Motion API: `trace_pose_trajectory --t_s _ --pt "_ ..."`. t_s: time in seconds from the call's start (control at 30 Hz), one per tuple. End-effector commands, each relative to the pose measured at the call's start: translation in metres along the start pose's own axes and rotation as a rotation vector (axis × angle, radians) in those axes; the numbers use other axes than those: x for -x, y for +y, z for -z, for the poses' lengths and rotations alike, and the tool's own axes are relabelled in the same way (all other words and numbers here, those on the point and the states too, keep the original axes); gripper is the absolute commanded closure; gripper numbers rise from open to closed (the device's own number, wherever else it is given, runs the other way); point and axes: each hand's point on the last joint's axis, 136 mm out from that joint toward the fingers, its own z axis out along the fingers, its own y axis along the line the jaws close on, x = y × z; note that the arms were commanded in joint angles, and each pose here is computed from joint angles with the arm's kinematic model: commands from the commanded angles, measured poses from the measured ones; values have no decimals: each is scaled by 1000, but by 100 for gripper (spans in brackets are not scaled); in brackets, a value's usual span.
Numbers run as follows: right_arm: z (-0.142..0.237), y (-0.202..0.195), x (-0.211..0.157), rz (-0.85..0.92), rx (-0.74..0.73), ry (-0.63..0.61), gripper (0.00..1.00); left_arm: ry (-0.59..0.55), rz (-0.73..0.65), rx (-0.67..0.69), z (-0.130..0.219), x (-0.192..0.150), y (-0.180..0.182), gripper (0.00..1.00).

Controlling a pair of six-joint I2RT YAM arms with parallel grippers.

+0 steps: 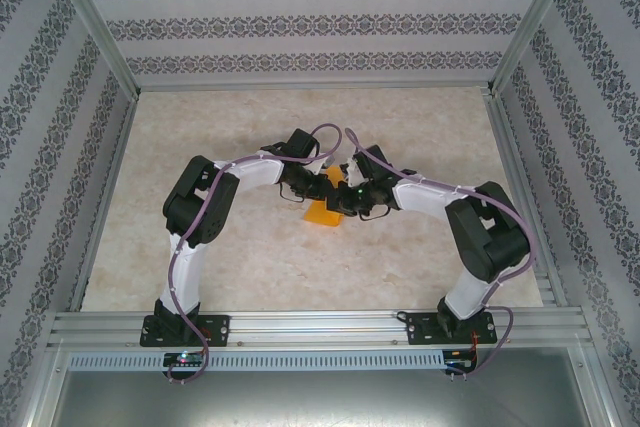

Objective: Fold a paper plane with a square sheet of paper (pick it up from the middle)
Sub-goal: Fold the triangle a second time at the center of the table.

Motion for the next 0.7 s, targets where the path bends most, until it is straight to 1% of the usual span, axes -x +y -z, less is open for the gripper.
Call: trace_pose_trajectory --t_s 0.0,0.13,0.67 --pt "-6 -14 -13 -8 -32 43 89 249 88 213 -39 -86 66 78" --pt "-6 -29 -21 1 -97 62 89 252 89 212 -40 -86 66 78" --pt "-17 -49 -33 42 -181 111 89 263 95 214 -43 -88 68 78"
